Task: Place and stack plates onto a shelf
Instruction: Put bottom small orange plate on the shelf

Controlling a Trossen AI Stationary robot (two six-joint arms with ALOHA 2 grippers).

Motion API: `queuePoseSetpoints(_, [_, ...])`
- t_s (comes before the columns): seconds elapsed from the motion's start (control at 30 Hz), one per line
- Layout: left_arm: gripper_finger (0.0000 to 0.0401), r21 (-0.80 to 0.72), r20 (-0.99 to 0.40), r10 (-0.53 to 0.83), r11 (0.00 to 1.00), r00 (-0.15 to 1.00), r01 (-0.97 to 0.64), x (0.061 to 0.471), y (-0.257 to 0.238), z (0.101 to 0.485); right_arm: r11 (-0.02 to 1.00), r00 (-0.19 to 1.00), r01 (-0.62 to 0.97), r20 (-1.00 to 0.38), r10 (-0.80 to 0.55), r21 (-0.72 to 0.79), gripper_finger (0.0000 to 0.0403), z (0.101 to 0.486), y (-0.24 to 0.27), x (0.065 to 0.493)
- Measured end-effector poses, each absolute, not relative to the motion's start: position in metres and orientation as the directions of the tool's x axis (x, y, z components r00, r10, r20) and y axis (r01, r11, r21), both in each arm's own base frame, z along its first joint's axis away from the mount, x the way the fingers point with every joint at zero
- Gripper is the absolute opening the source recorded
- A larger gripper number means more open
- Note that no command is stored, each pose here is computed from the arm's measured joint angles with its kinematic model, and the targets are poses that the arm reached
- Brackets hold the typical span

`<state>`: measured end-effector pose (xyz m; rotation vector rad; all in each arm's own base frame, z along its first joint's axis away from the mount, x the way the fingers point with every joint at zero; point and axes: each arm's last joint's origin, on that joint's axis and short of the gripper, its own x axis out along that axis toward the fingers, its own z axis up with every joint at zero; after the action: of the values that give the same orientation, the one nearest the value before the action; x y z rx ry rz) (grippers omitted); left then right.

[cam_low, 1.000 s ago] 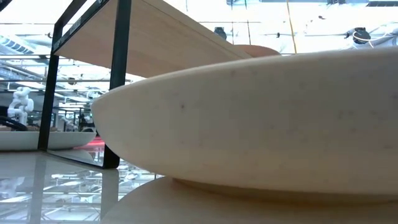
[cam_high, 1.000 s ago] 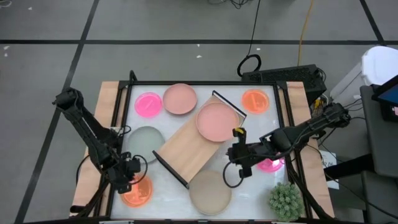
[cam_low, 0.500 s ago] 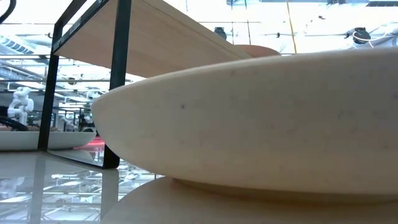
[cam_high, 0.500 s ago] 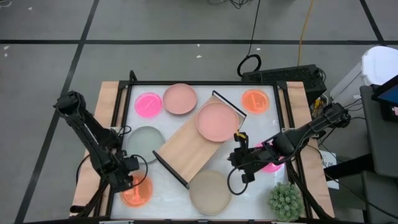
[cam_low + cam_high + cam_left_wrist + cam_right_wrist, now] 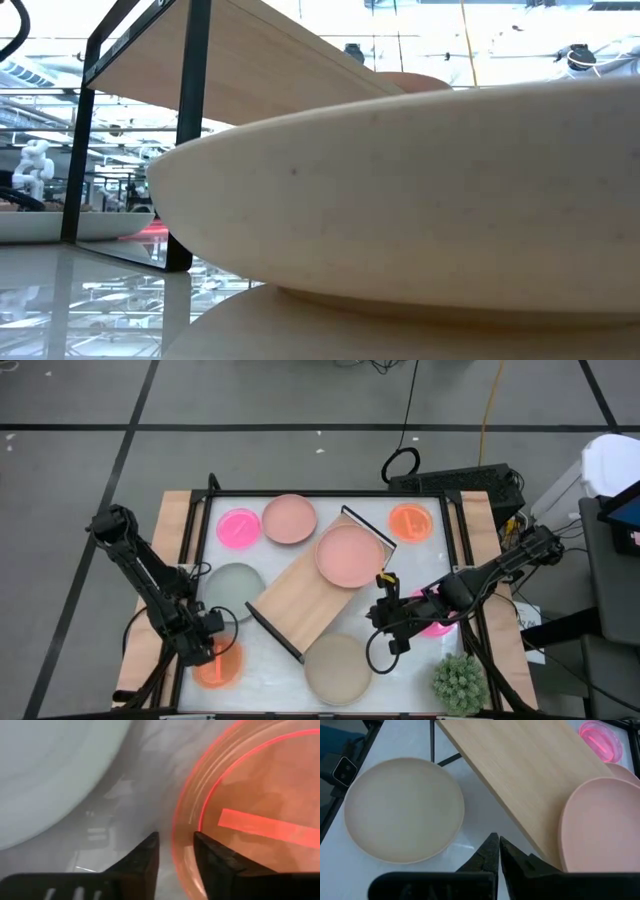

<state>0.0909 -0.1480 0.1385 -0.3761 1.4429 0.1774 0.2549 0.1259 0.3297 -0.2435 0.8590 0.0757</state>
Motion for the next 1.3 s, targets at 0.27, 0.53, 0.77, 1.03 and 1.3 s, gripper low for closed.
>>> queuePoseSetpoints(0.27, [0.0058,-0.191,-0.978,-0.151,0.921,0.141,-0.341,0.091,-0.149,0.141,0.970,0.657,-0.163,-0.753,-0.029,-0.180,0.0000,0.330,0.126,0.255])
queuePoseSetpoints(0.53, [0.0007,-0.266,-0.960,-0.217,0.902,0.176,-0.341,0.093,-0.151,0.149,0.970,0.657,-0.163,-0.754,-0.029,-0.180,0.0000,0.330,0.126,0.255])
queuePoseSetpoints(0.77, [0.0003,-0.260,-0.962,-0.208,0.901,0.180,-0.348,0.093,-0.150,0.149,0.970,0.657,-0.163,-0.754,-0.029,-0.180,0.0000,0.330,0.126,0.255])
queuePoseSetpoints(1.03, [0.0002,-0.308,-0.942,-0.253,0.914,0.223,-0.265,0.106,-0.162,0.178,0.969,0.657,-0.166,-0.754,-0.029,-0.182,0.0000,0.330,0.126,0.255])
queuePoseSetpoints(1.3, [0.0001,-0.338,-0.900,-0.269,0.928,0.344,-0.158,0.132,-0.166,0.221,0.969,0.657,-0.166,-0.754,-0.030,-0.182,0.0000,0.330,0.126,0.255])
